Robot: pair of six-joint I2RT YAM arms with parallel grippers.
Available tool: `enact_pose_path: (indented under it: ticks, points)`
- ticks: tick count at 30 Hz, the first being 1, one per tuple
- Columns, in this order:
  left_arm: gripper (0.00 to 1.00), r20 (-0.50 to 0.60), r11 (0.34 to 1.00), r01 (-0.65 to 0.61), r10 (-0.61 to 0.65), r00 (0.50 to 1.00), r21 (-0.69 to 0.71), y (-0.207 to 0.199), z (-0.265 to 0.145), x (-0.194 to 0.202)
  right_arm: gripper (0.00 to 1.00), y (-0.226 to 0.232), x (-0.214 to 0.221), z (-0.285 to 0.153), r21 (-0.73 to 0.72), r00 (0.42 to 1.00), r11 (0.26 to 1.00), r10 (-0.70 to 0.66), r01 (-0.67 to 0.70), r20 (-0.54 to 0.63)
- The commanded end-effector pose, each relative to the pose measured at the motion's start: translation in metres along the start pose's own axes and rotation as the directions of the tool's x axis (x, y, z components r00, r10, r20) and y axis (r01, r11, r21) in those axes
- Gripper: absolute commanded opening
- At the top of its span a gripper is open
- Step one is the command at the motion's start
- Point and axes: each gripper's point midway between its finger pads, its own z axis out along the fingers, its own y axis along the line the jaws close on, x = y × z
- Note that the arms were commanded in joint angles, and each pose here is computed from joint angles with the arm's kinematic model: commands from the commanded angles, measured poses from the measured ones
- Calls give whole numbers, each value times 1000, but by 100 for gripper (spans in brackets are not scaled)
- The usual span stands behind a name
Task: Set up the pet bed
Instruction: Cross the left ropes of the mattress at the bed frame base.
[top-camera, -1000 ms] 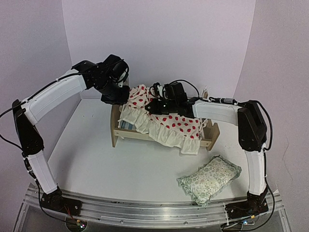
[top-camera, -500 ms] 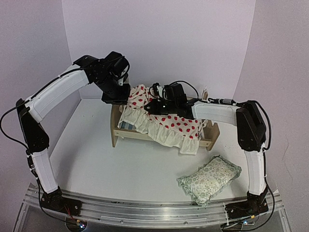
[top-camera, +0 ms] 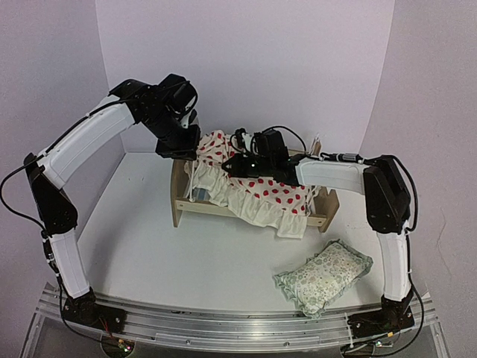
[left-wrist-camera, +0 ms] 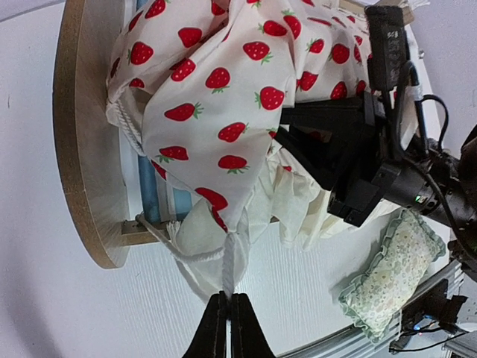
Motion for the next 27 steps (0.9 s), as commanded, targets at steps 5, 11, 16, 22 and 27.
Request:
enact_pose_path:
  ticks: [5, 11, 16, 22, 27]
  points:
    - [3, 20, 997, 5, -4, 1000, -82, 25, -19, 9, 0, 1, -5, 11, -32, 1000, 999, 13, -13, 19]
    - [4, 60, 998, -4, 8, 998, -68, 30, -8, 15, 0, 0, -3, 16, -30, 1000, 999, 19, -19, 17]
    - [4, 67, 990, -10, 20, 998, -139, 49, 11, 25, 0, -6, 1, 21, 1, 1000, 1000, 1, -1, 18]
    - [6, 71, 986, -26, 37, 997, -162, 58, 27, 34, 0, -7, 17, 35, 18, 999, 999, -50, 50, 0]
    - [6, 61, 982, -41, 53, 997, -185, 66, 34, 41, 2, -11, 30, 49, 55, 995, 993, -103, 104, -6]
